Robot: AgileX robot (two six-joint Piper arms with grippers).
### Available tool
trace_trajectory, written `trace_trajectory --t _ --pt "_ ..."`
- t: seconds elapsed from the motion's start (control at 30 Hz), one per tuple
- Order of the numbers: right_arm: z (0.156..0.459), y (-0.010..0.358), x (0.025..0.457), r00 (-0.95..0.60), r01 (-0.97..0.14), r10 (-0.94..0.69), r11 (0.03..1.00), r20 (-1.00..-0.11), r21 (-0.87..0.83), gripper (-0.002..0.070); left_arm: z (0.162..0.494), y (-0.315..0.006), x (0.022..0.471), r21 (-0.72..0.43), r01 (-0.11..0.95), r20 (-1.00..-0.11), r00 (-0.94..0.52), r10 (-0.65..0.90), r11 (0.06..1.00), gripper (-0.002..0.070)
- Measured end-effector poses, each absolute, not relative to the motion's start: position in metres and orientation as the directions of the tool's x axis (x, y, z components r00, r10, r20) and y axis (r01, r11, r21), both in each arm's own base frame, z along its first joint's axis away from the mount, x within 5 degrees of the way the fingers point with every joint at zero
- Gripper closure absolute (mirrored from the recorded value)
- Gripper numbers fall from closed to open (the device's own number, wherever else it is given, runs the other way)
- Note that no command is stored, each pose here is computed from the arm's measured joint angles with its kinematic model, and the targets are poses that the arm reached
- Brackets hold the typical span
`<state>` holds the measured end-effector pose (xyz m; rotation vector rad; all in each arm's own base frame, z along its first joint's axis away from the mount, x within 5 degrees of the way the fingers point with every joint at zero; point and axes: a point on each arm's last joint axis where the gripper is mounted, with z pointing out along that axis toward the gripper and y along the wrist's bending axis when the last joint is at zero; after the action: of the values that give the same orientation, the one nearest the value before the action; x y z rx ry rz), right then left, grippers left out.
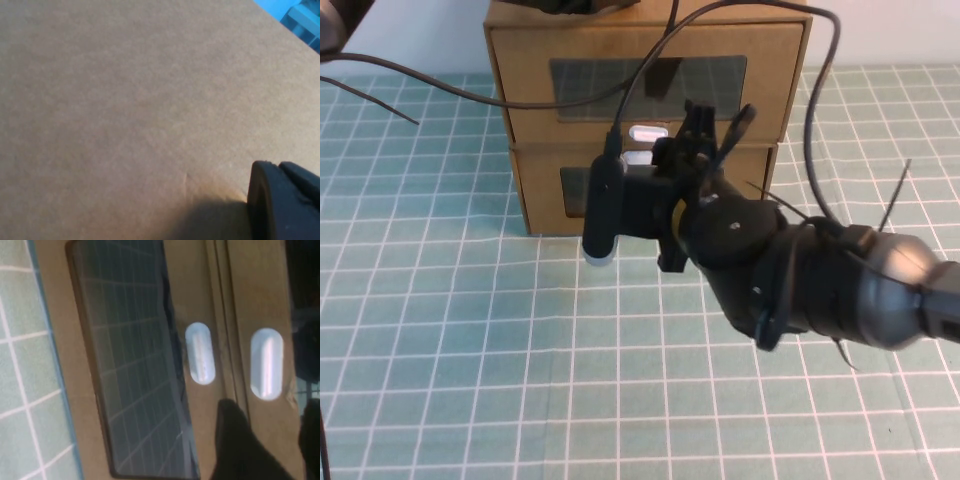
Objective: Open the shoe box
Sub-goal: 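Pull the top drawer of the cardboard box fully open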
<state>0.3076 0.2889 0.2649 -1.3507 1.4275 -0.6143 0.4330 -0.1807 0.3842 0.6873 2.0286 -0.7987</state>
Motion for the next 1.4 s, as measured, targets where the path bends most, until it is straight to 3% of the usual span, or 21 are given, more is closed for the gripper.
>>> trace_trajectory --t 0.5,0.6,0.73,1.13,1.27,1.4 --pt "0.263 0.302 0.349 0.122 -0.352 -0.931 0.284 -0.345 -0.892 0.0416 0.382 -0.182 0.433 -0.299 0.707 -0.839 -0.515 0.176 0.641 0.068" --pt "0.255 0.301 0.361 0.11 -0.352 -0.936 0.278 -0.334 -0.894 0.0449 0.381 -0.182 0.434 -0.308 0.707 -0.836 -0.52 0.173 0.637 0.068" --pt "0.254 0.302 0.366 0.119 -0.338 -0.941 0.263 -0.318 -0.904 0.0567 0.381 -0.182 0.434 -0.315 0.703 -0.834 -0.526 0.168 0.637 0.068" --pt "0.256 0.301 0.364 0.126 -0.335 -0.942 0.256 -0.312 -0.907 0.0568 0.381 -0.181 0.435 -0.324 0.684 -0.825 -0.542 0.159 0.653 0.068" --pt "0.254 0.296 0.357 0.119 -0.364 -0.938 0.264 -0.326 -0.893 0.0661 0.381 -0.181 0.435 -0.324 0.684 -0.824 -0.544 0.161 0.654 0.068" --pt "0.264 0.29 0.349 0.125 -0.363 -0.933 0.274 -0.338 -0.89 0.0682 0.381 -0.18 0.435 -0.321 0.684 -0.824 -0.543 0.163 0.656 0.068"
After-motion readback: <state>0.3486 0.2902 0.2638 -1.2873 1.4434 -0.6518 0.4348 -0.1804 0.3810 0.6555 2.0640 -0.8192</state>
